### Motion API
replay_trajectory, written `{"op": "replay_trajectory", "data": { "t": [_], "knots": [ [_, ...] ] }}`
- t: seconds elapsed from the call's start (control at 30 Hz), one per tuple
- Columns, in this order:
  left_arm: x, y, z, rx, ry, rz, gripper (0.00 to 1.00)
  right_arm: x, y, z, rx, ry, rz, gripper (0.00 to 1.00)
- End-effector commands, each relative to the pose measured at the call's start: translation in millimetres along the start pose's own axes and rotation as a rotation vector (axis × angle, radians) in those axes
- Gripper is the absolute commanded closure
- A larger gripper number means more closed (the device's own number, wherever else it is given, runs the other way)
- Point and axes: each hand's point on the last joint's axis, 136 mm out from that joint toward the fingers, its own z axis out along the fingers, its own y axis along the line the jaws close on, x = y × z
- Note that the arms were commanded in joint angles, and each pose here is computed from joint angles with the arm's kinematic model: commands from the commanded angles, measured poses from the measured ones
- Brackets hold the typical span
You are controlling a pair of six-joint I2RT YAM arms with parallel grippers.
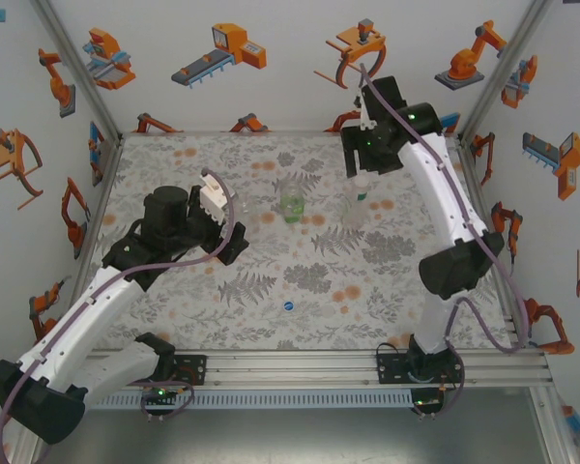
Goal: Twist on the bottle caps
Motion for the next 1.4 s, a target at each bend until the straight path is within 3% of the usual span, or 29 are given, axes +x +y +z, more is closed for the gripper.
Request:
{"op": "replay_trajectory", "data": {
  "t": [0.0,0.37,0.63,1.0,1.37],
  "knots": [
    [-11.5,-5.8,-5.9,0.034,-0.044,-0.002,0.03,-7.8,16.4,-20.5,-0.085,-0.095,0.027,0.33],
    [-8.2,2.6,3.0,0.014,0.021,-0.06,0.03,5.1,82.6,-32.9,-0.172,-0.235,-0.092,0.29],
    [-3.7,24.1,-1.5,-0.118,0.028,-0.056,0.03,28.0,124.9,-4.3,-0.247,-0.271,-0.132,0.1],
    [-3.8,26.5,-2.4,-0.132,0.019,-0.051,0.03,41.3,136.7,44.5,-0.27,-0.328,-0.127,0.01],
    [-3.3,28.9,-3.7,-0.147,0.02,-0.045,0.03,22.5,139.1,89.1,-0.216,-0.453,-0.098,0.01]
  ]
}}
